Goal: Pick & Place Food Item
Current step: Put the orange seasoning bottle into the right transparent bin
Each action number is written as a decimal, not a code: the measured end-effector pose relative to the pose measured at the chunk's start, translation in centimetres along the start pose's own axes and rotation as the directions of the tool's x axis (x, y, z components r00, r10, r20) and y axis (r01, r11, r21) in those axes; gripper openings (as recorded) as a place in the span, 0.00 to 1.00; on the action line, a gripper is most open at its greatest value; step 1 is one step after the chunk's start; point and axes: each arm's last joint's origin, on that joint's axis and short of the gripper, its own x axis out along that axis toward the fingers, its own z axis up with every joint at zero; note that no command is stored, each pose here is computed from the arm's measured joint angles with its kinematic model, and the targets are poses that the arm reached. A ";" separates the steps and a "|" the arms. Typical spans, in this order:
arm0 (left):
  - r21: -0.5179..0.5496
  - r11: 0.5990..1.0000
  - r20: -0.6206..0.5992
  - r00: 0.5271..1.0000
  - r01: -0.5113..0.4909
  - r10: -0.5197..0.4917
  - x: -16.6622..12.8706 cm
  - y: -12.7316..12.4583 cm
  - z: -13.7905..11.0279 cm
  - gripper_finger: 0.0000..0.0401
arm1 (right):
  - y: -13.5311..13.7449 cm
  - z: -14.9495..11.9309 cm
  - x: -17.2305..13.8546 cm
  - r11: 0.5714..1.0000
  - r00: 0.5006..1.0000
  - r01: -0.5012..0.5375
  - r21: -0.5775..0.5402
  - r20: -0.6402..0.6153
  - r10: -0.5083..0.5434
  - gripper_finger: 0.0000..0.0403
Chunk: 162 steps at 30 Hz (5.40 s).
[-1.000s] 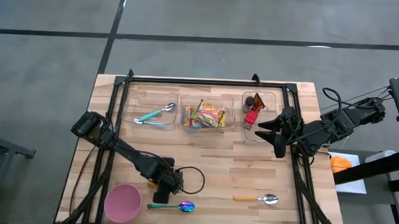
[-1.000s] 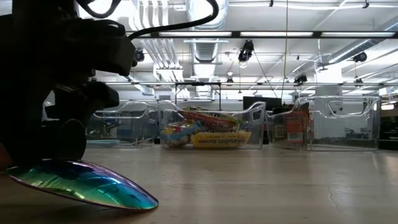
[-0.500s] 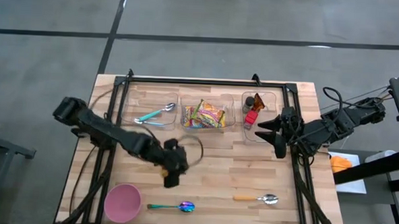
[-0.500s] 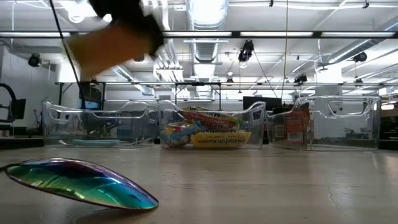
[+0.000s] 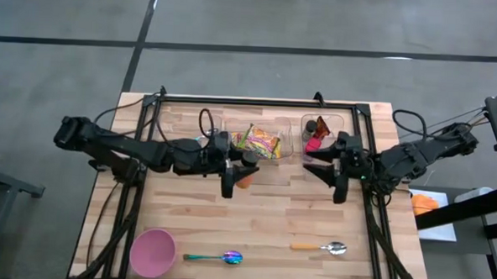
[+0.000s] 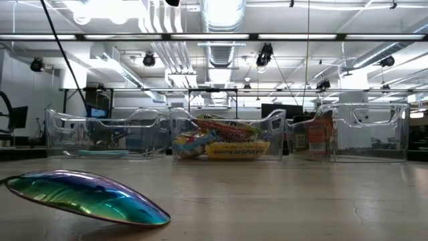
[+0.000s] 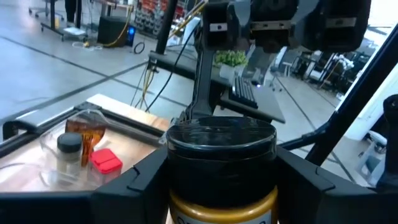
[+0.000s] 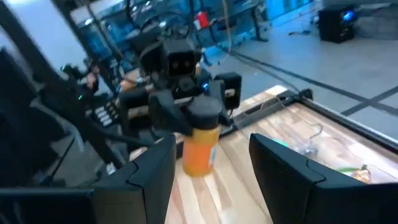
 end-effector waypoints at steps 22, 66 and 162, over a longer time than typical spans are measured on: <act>0.119 0.993 0.113 0.993 0.014 -0.028 0.1 0.0 1.3 0.53 | 0.9 -1.2 8.5 0.983 0.991 -0.095 0.160 0.113 0.077 0.50; 0.099 0.995 0.104 0.994 0.004 -0.015 -0.3 1.4 2.3 0.53 | 0.4 -0.8 8.2 0.996 0.986 0.075 -0.045 -0.146 -0.081 0.50; 0.055 0.992 0.067 0.991 0.109 -0.113 -0.3 0.8 3.1 0.73 | 1.0 -2.5 14.5 0.975 0.997 0.047 -0.216 -0.052 -0.060 0.32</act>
